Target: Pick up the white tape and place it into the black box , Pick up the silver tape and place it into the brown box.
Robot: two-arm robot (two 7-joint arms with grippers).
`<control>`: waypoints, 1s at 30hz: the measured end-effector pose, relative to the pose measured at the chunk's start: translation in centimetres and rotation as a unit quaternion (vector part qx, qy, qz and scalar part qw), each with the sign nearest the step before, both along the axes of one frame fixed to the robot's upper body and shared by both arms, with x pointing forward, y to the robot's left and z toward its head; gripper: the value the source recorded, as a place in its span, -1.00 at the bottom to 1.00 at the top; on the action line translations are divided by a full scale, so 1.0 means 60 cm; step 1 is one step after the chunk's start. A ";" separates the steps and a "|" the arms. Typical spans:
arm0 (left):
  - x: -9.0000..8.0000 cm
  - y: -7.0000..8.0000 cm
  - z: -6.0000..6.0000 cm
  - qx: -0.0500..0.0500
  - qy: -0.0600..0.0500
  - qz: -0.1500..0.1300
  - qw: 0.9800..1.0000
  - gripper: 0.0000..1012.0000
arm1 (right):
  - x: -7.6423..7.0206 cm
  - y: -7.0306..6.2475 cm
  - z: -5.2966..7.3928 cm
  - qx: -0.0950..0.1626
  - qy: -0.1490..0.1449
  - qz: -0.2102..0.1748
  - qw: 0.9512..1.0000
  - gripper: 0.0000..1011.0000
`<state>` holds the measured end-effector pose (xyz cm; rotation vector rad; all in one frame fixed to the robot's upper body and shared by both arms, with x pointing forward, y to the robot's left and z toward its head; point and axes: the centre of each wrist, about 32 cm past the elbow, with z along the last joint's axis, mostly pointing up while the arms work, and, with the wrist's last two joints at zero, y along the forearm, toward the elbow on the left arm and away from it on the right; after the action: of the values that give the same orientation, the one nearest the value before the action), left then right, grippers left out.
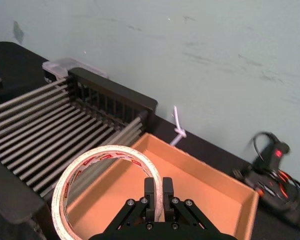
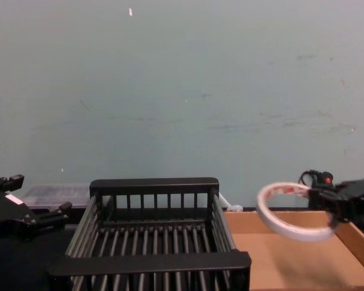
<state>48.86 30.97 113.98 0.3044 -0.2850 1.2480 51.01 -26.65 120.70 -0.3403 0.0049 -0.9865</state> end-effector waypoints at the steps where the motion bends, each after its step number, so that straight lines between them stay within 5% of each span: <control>1: 0.000 0.000 0.000 0.000 0.000 0.000 1.000 0.98 | 0.006 0.006 0.002 0.001 -0.002 0.005 1.000 -0.80; 30: 0.000 0.000 0.000 0.000 0.000 0.000 1.000 0.98 | 0.093 0.103 0.029 0.003 -0.019 0.090 0.996 -0.80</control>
<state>48.86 30.97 113.98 0.3044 -0.2851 1.2480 56.58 -20.49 122.45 -0.3103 -0.0571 -0.8141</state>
